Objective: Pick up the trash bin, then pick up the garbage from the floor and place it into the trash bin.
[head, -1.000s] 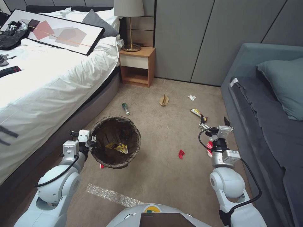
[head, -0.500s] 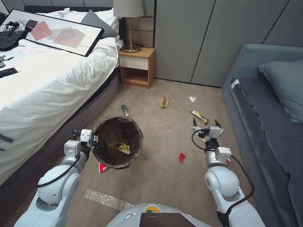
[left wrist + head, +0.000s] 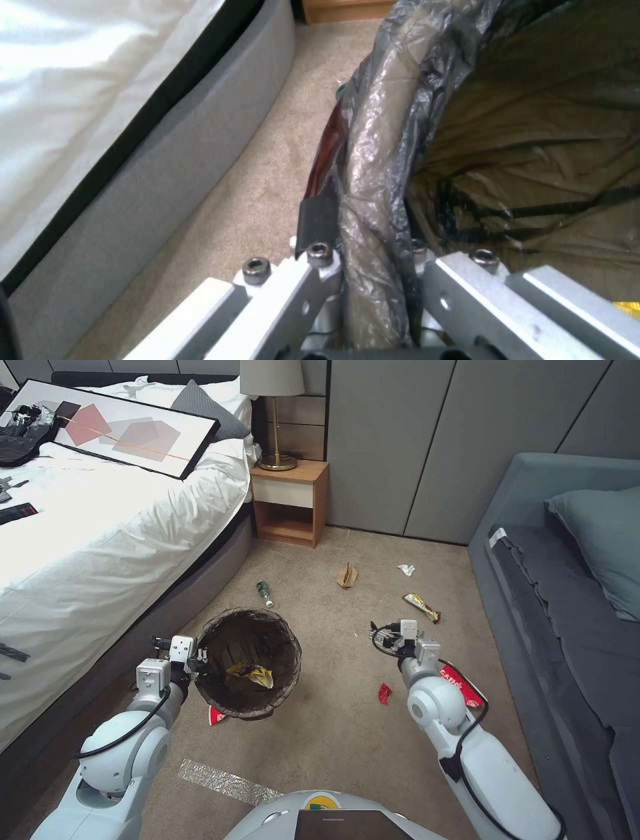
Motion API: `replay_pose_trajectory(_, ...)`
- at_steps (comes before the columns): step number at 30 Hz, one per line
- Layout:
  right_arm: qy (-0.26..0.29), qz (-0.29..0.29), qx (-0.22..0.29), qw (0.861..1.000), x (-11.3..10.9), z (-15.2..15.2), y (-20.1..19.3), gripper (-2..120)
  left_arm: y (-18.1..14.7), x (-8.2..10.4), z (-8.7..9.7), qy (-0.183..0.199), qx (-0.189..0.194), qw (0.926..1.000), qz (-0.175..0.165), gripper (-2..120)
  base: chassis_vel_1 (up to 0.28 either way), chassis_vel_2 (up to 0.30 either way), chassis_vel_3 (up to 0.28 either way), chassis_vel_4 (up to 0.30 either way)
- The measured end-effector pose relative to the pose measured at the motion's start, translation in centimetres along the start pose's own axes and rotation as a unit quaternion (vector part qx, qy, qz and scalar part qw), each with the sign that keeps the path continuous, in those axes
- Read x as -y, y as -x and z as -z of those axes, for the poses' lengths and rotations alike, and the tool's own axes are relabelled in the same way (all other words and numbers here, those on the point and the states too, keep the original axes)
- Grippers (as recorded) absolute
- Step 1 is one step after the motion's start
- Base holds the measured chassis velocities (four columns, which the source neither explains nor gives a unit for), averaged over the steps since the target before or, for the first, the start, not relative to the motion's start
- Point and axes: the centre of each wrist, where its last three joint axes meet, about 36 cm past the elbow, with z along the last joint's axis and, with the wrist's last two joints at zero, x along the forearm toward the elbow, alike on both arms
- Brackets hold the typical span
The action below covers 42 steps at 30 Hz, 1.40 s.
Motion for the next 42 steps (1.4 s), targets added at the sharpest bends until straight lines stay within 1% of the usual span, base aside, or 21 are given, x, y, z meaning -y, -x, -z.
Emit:
replay_pose_trajectory(1, 0.000, 0.000, 0.000, 1.000, 0.0, 0.0, 0.0, 100, 0.0, 0.0, 0.0, 0.000, 0.000, 1.0000, 0.000, 0, 0.000, 0.000, 0.000, 0.000)
replay_pose_trajectory(4, 0.003, 0.010, -0.036, 0.999, 0.2, 0.1, 1.9, 100, 0.0, 0.0, -0.1, -0.001, -0.002, 1.0000, 0.001, 0, 0.000, 0.000, 0.000, 0.000)
replay_pose_trajectory(8, 0.008, 0.014, -0.055, 0.998, 0.2, 0.1, 2.7, 100, -0.1, 0.0, -0.2, -0.001, -0.003, 1.0000, 0.002, 0, 0.000, 0.000, 0.000, 0.000)
replay_pose_trajectory(11, 0.015, 0.019, -0.096, 0.995, 0.0, -0.8, 4.1, 100, -0.1, 0.1, -0.3, -0.002, -0.005, 1.0000, 0.001, 0, 0.000, 0.000, 0.000, 0.000)
replay_pose_trajectory(12, 0.015, 0.019, -0.096, 0.995, 0.0, -0.8, 4.1, 100, -0.1, 0.1, -0.3, -0.002, -0.005, 1.0000, 0.001, 0, 0.000, 0.000, 0.000, 0.000)
replay_pose_trajectory(15, 0.019, 0.012, -0.126, 0.992, -0.2, -2.4, 5.8, 100, -0.1, 0.2, -0.4, -0.002, -0.006, 1.0000, 0.000, 0, 0.000, 0.000, 0.000, 0.000)
replay_pose_trajectory(19, 0.023, 0.004, -0.145, 0.989, -0.1, -3.6, 6.8, 100, -0.1, 0.2, -0.4, -0.002, -0.005, 1.0000, 0.000, 0, 0.000, 0.000, 0.000, 0.000)
replay_pose_trajectory(21, 0.029, -0.004, -0.165, 0.986, 0.0, -5.3, 8.0, 100, -0.1, 0.2, -0.4, -0.002, -0.007, 1.0000, 0.000, 0, 0.000, 0.000, 0.000, 0.000)
replay_pose_trajectory(22, 0.029, -0.004, -0.165, 0.986, 0.0, -5.3, 8.0, 100, -0.1, 0.2, -0.4, -0.002, -0.007, 1.0000, 0.000, 0, 0.000, 0.000, 0.000, 0.000)
replay_pose_trajectory(24, 0.032, -0.011, -0.183, 0.983, 0.2, -7.0, 8.7, 100, -0.1, 0.2, -0.5, -0.002, -0.008, 1.0000, 0.000, 0, 0.000, 0.000, 0.000, 0.000)
replay_pose_trajectory(28, 0.031, -0.017, -0.191, 0.981, 0.3, -8.0, 9.1, 100, 0.0, 0.2, -0.6, -0.002, -0.009, 1.0000, 0.000, 0, 0.000, 0.000, 0.000, 0.000)
replay_pose_trajectory(30, 0.032, -0.023, -0.201, 0.979, 0.2, -9.1, 9.8, 100, 0.1, 0.3, -0.6, -0.004, -0.008, 1.0000, 0.000, 0, 0.000, 0.000, 0.000, 0.000)
replay_pose_trajectory(42, 0.045, -0.031, -0.228, 0.972, -0.5, -11.6, 11.1, 100, 0.3, 0.2, -0.8, -0.003, -0.011, 0.9999, 0.001, 0, 0.000, 0.000, 0.000, 0.000)
